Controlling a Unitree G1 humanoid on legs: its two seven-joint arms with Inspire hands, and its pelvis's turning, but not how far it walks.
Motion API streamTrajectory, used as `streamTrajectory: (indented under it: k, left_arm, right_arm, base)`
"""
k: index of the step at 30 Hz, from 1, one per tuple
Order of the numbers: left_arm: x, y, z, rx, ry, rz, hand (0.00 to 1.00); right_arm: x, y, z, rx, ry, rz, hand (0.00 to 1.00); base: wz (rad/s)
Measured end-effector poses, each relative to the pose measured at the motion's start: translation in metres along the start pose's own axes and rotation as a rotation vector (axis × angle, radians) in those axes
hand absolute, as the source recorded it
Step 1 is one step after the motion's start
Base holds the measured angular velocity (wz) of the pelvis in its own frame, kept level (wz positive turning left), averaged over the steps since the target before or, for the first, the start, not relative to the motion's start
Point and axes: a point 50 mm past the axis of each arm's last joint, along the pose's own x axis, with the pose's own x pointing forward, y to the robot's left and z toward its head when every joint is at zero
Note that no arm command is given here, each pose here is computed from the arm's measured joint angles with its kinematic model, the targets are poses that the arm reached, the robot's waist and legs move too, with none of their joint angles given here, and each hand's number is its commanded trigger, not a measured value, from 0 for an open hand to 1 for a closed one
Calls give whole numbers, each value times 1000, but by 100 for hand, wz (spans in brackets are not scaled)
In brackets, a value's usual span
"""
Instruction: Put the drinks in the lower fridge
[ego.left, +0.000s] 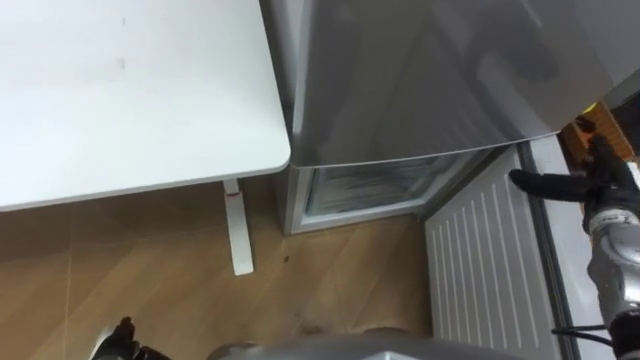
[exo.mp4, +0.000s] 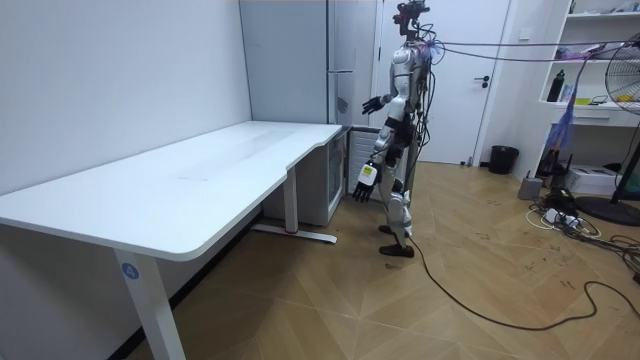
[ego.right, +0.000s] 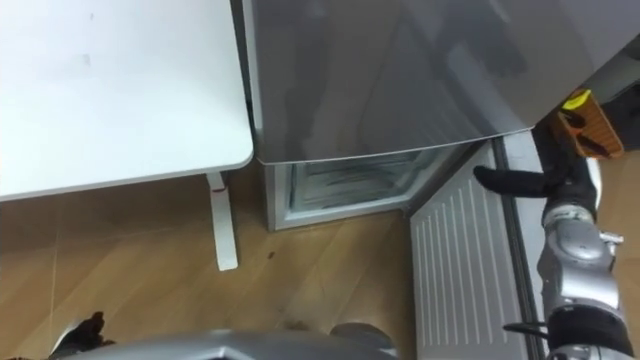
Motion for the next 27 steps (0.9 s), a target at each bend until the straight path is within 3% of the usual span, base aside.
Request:
streamTrajectory:
  k: [6, 9, 17, 27]
  left_arm:
    - [-1, 2, 1, -1, -7, 13, 0]
    - [-2, 3, 1, 3, -22, 25, 0]
    - [-2, 4, -3, 12, 0, 40, 0]
    - [-4, 4, -19, 42, 63, 32, 0]
  right_arm:
    - [-1, -13, 31, 25, -121, -84, 0]
    - [-2, -22, 39, 114, -147, -121, 0]
    - [-4, -40, -20, 271, 129, -209, 0]
    - [-6, -41, -38, 346, 236, -202, 0]
  base:
    - [-3]
    - [4]
    - [-8]
    - [-49]
